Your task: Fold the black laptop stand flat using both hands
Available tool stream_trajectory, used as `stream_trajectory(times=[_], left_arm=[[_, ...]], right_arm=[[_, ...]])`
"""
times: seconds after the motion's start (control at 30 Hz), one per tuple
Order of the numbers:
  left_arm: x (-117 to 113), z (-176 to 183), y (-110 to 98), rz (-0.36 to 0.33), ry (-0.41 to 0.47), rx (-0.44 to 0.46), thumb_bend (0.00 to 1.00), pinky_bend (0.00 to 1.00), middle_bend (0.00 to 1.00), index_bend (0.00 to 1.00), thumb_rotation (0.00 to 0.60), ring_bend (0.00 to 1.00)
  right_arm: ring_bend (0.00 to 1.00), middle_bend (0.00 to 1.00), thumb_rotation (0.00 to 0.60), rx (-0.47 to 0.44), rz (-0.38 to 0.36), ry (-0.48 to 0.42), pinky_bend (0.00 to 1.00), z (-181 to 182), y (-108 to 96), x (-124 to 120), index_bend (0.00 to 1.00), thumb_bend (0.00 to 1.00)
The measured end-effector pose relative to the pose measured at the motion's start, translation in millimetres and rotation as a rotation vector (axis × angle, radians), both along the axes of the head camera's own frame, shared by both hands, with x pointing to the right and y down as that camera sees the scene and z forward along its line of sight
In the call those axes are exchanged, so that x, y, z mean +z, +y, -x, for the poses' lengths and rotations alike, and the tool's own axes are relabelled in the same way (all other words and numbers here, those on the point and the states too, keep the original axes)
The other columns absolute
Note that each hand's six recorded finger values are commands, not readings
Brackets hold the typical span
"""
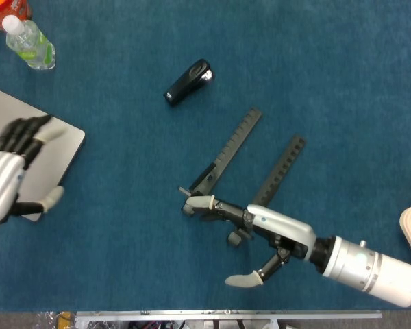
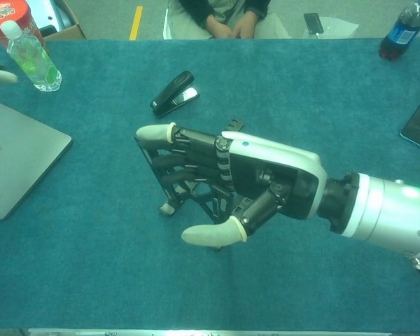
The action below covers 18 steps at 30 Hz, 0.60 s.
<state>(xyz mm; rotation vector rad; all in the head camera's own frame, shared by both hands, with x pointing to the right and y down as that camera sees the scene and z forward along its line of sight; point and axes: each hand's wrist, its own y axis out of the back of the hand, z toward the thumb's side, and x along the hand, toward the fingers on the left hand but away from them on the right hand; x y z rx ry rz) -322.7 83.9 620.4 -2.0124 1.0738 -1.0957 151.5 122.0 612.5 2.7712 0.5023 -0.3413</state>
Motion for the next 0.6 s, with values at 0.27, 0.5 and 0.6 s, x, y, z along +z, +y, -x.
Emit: stream_trajectory(times=[0.27, 0.5, 0.6], left_arm=[[11.7, -31.4, -16.2, 0.176, 0.141, 0.131, 0.29, 0.0, 0.09, 0.14, 0.6, 0.0], [19.7, -57.7, -29.8, 0.35, 0.301, 0.174, 0.29, 0.07, 0.18, 0.18, 0.6, 0.08], [22.4, -68.3, -35.9, 0.429, 0.374, 0.18, 0.29, 0.12, 0.21, 0.21, 0.6, 0.11]], right_arm=[[0.0, 0.01, 0.6, 0.009, -0.012, -0.013, 0.08, -0.7, -3.3, -4.3, 0.0, 0.19], [0.0, 0.01, 0.6, 0.01, -0.012, -0.014, 0.08, -0.1, -3.7, -4.4, 0.0, 0.19], [0.0, 0.01, 0.6, 0.01, -0.015, -0.015, 0.08, 0.3, -3.9, -4.9, 0.0, 0.19]])
